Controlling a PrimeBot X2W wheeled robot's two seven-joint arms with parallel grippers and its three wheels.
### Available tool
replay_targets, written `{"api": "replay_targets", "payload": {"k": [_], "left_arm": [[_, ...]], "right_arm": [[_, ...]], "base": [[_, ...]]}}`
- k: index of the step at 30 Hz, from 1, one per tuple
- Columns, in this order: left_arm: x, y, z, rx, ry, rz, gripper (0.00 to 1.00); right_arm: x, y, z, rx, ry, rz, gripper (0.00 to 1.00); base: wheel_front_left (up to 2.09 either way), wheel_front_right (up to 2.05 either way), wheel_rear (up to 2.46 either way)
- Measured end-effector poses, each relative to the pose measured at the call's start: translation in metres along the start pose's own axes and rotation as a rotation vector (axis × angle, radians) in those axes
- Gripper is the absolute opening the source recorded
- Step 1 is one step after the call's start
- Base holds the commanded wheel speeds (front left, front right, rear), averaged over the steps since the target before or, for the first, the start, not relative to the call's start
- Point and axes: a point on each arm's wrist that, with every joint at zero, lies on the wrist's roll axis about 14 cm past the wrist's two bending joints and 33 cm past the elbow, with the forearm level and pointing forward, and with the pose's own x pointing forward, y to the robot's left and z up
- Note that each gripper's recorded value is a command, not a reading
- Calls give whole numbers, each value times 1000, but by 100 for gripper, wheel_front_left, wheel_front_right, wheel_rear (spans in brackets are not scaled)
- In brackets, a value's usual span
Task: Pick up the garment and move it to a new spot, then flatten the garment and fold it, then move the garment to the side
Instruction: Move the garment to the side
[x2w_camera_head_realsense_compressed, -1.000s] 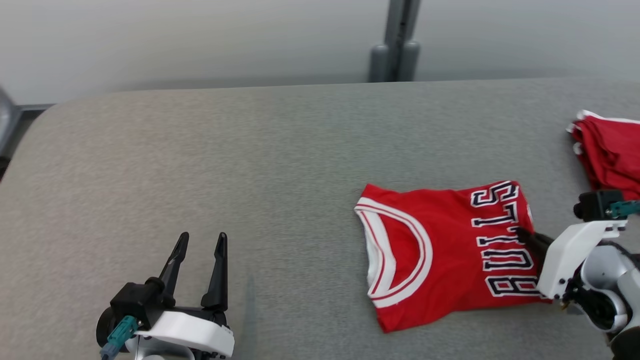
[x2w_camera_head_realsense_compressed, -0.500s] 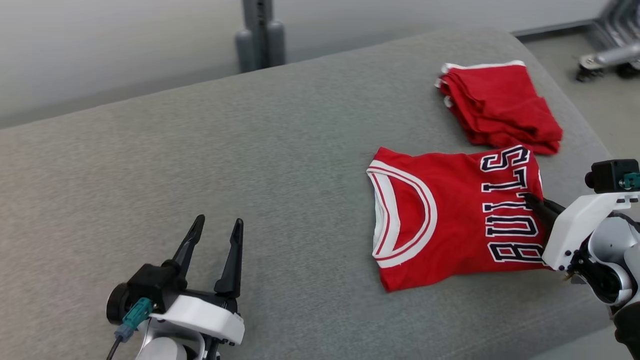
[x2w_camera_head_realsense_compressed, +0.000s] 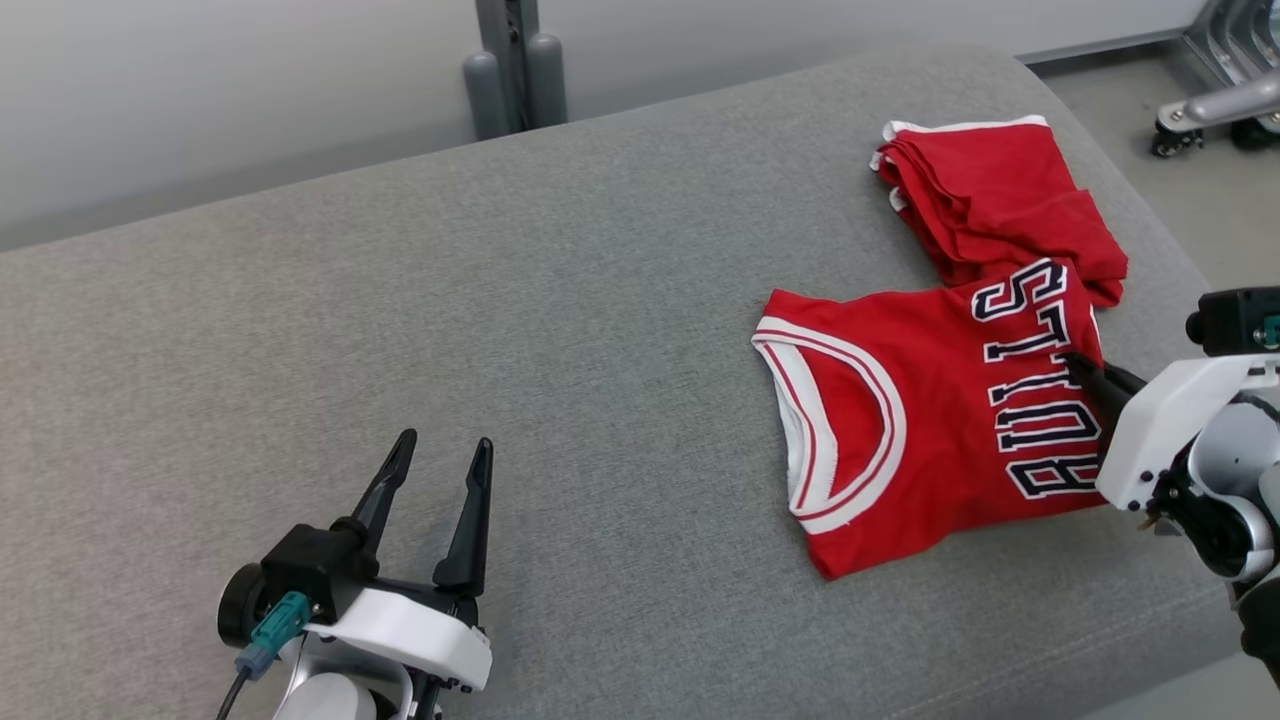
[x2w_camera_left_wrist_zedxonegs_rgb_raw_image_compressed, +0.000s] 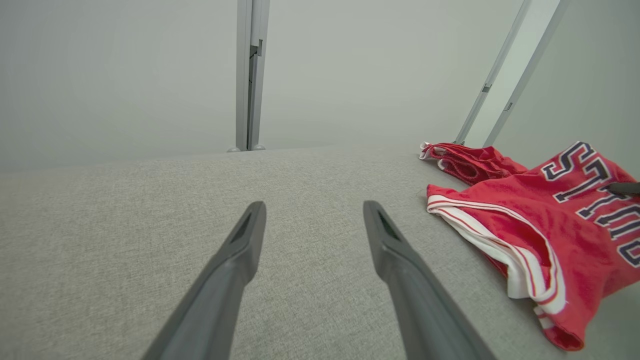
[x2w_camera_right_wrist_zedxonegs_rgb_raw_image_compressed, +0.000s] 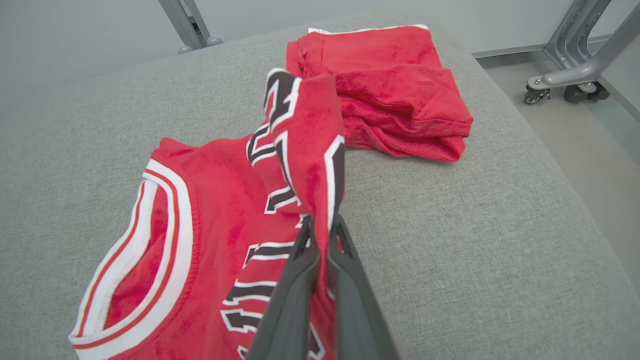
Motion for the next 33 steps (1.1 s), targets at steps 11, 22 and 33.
{"api": "replay_targets", "payload": {"k": [11,22,33], "left_arm": [[-21,15,11,-9,-28,72,100],[-33,34,14,-19,-40,143,100],[-32,55,3,-16,-13,186,100]], "right_arm": [[12,28,83,-127,-114,57,0],[23,10,141,-205,-159,-29,0],[52,-8,176,-141,-228,-108,0]], "base": [[0,0,0],[0,0,0],[0,0,0]]}}
